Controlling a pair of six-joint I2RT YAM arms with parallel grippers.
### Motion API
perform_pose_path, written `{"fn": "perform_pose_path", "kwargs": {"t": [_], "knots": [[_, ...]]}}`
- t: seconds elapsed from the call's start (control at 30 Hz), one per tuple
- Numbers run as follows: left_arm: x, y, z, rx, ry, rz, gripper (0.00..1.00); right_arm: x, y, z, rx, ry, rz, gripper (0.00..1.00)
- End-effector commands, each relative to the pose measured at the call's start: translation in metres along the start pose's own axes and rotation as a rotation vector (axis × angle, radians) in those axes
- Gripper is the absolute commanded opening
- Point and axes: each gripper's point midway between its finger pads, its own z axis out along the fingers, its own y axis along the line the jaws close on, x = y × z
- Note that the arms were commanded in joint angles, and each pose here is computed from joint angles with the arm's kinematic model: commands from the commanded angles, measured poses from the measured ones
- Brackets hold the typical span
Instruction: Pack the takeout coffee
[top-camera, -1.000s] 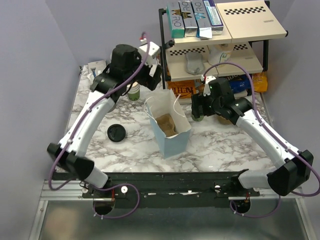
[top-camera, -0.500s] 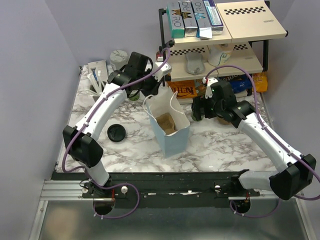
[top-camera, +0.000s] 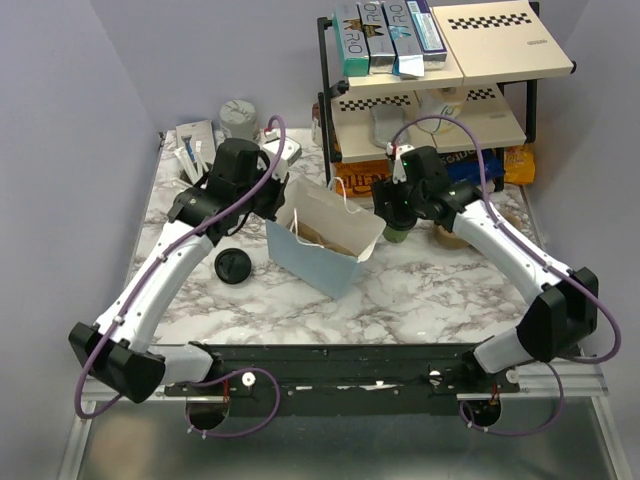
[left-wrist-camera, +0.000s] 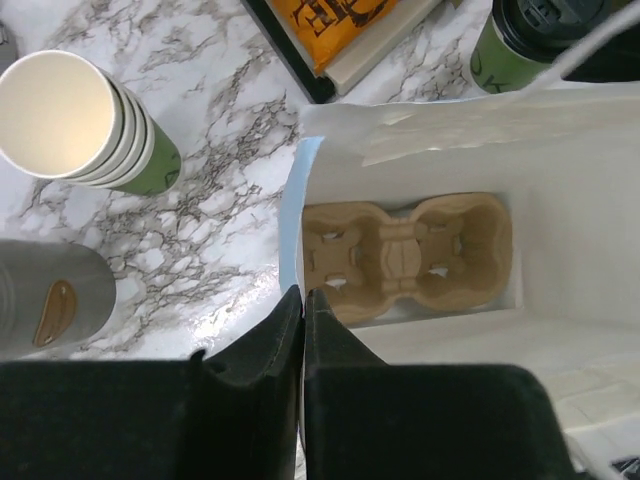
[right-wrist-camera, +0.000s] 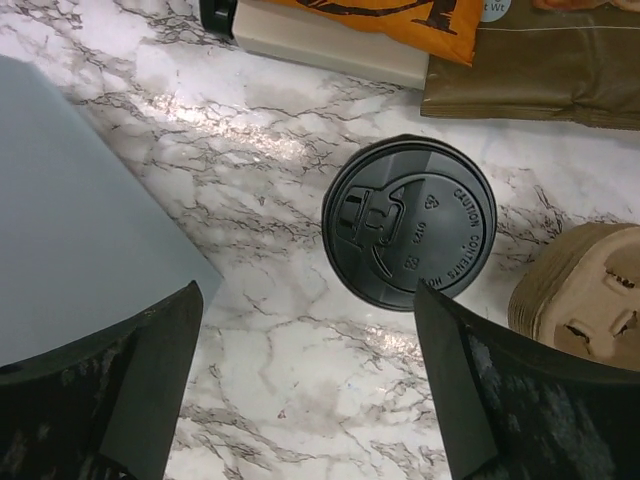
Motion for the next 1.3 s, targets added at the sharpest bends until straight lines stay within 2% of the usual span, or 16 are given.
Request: {"fn": "perform_pose_path", "kwargs": {"t": [0.0, 0.07, 0.2, 0.3, 0.33, 0.4, 0.43, 0.5, 0.53, 0.6, 0.7, 0.93, 1.0, 1.1, 1.27], "knots": [[-0.01, 0.003, -0.017, -0.041, -0.061, -0.047, 0.15, -0.016, 0.001, 0.011, 0.001, -0.003, 0.038, 0.92], [-0.005, 0.006, -0.014, -0.059, -0.031, -0.077, 0.21, -0.02, 0.001, 0.015, 0.007, -0.002, 0.057, 0.89], [0.014, 0.017, -0.007, -0.135, 0.064, -0.136, 0.22, -0.016, -0.001, 0.026, 0.037, 0.049, 0.093, 0.78], [0.011, 0.023, -0.011, -0.178, 0.054, -0.163, 0.46, -0.014, -0.001, 0.031, 0.05, 0.086, 0.1, 0.75], [0.005, 0.021, -0.016, -0.176, 0.027, -0.169, 0.58, -0.012, -0.002, 0.033, 0.054, 0.095, 0.1, 0.75], [-0.007, 0.019, -0.023, -0.161, -0.018, -0.182, 0.66, -0.009, -0.004, 0.035, 0.068, 0.114, 0.106, 0.74], [-0.018, 0.017, -0.032, -0.154, -0.056, -0.182, 0.74, -0.01, -0.004, 0.035, 0.071, 0.112, 0.103, 0.74], [-0.027, 0.016, -0.041, -0.159, -0.084, -0.202, 0.81, -0.008, -0.006, 0.038, 0.084, 0.118, 0.106, 0.73], [-0.035, 0.019, -0.048, -0.175, -0.112, -0.208, 0.89, -0.007, -0.009, 0.04, 0.097, 0.122, 0.107, 0.73], [-0.042, 0.019, -0.058, -0.179, -0.149, -0.215, 0.97, -0.004, -0.012, 0.043, 0.118, 0.134, 0.105, 0.72], [-0.052, 0.017, -0.074, -0.177, -0.207, -0.227, 0.99, 0.0, -0.018, 0.047, 0.157, 0.153, 0.107, 0.66], [-0.061, 0.032, -0.115, -0.293, -0.336, -0.353, 0.99, -0.003, -0.017, 0.044, 0.164, 0.151, 0.11, 0.63], [-0.062, 0.029, -0.128, -0.288, -0.385, -0.376, 0.99, -0.003, -0.016, 0.043, 0.174, 0.147, 0.105, 0.59], [-0.051, 0.028, -0.136, -0.294, -0.4, -0.403, 0.99, -0.002, -0.012, 0.043, 0.161, 0.148, 0.102, 0.52], [-0.029, 0.031, -0.141, -0.328, -0.386, -0.437, 0.99, -0.002, -0.011, 0.044, 0.178, 0.157, 0.107, 0.47]]}}
